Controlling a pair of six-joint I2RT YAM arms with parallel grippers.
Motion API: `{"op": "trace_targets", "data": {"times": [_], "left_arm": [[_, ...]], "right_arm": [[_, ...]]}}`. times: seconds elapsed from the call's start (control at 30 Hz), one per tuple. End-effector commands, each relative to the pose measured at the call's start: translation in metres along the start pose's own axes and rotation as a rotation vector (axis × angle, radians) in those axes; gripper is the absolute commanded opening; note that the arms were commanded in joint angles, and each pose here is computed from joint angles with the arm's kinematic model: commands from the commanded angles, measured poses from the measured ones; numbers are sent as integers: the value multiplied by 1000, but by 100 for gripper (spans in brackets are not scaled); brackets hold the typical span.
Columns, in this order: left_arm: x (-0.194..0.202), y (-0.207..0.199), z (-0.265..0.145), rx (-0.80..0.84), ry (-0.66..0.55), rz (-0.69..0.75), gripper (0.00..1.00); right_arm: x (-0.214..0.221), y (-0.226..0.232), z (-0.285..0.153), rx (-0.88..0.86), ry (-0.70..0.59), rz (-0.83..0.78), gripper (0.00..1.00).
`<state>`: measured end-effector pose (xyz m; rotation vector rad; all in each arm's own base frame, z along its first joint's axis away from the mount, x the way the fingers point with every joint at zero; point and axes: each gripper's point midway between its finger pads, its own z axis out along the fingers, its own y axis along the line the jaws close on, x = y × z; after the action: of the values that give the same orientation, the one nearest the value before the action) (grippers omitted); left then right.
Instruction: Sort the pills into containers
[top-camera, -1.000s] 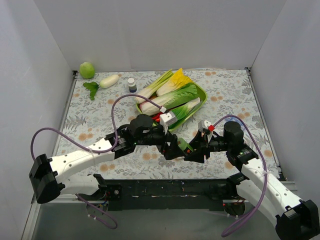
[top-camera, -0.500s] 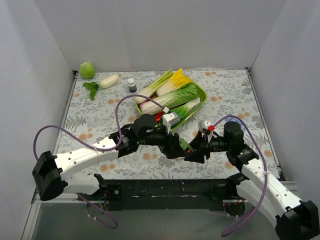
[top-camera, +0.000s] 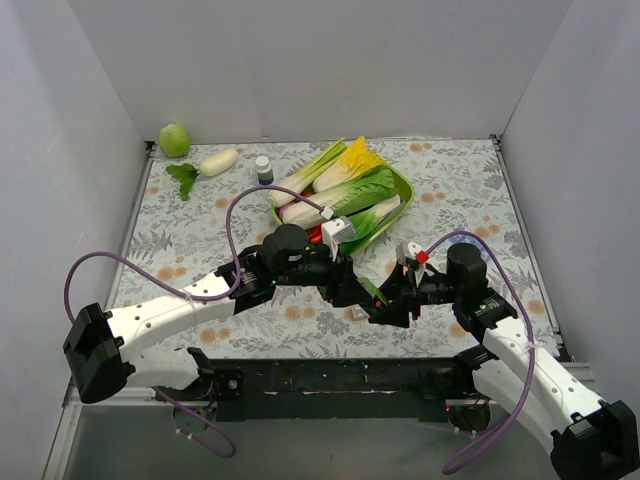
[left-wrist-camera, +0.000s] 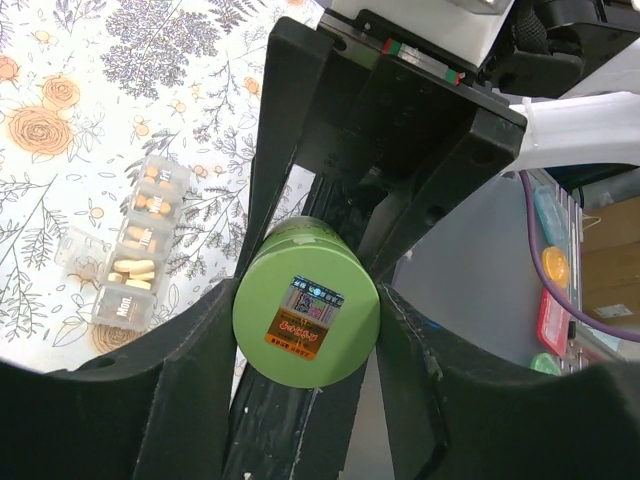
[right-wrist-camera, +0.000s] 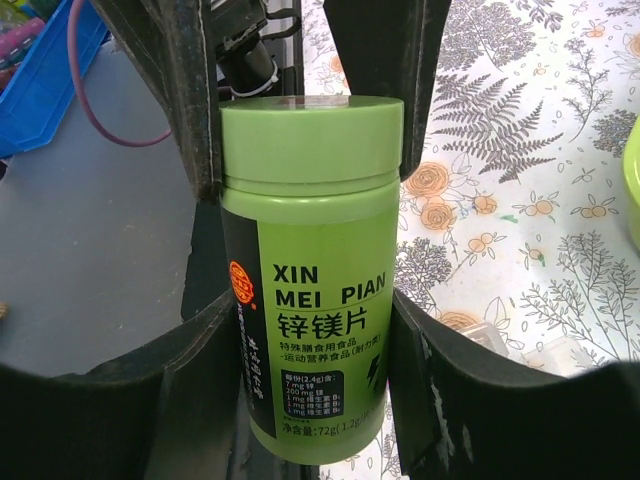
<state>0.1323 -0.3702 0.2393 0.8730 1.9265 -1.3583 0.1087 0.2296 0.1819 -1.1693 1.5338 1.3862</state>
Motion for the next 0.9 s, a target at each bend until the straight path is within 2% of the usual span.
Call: {"op": "trace_targets", "data": {"times": [0.0, 0.07, 0.1, 0.17, 0.2, 0.23, 0.33, 0.5, 0.63, 0.73, 0.87], "left_arm": [[-9, -10, -8, 22, -23, -9, 0], [-11, 3, -15, -44, -47, -56, 0], [-4, 10, -19, -71, -34, -85, 0], [-9, 20, -32, -124, -70, -145, 0], [1, 29, -37, -159, -48, -181, 0], [-2, 37, -47, -192, -70, -205, 0], [17, 77, -69, -354, -65, -316, 0], [46, 148, -116, -696, -81, -457, 0], [56, 203, -165, -976, -143, -513, 0], [56, 236, -199, -1124, -196, -529, 0], [45, 263, -224, -1198, -248, -521, 0]], "right_arm": [[-13, 0, -1, -1, -18, -81, 12], [-11, -2, -1, 13, -8, -85, 30], [-11, -6, -2, 30, -4, -117, 49], [-11, -10, -4, 56, 12, -149, 69], [-7, -15, -6, 94, 33, -147, 85], [-5, -22, -8, 119, 52, -194, 90], [5, -38, -16, 190, 138, -281, 95], [17, -62, -32, 296, 271, -394, 97], [32, -70, -44, 295, 389, -502, 98], [48, -74, -53, 256, 483, -547, 98], [79, -72, -62, 137, 605, -554, 97]]}}
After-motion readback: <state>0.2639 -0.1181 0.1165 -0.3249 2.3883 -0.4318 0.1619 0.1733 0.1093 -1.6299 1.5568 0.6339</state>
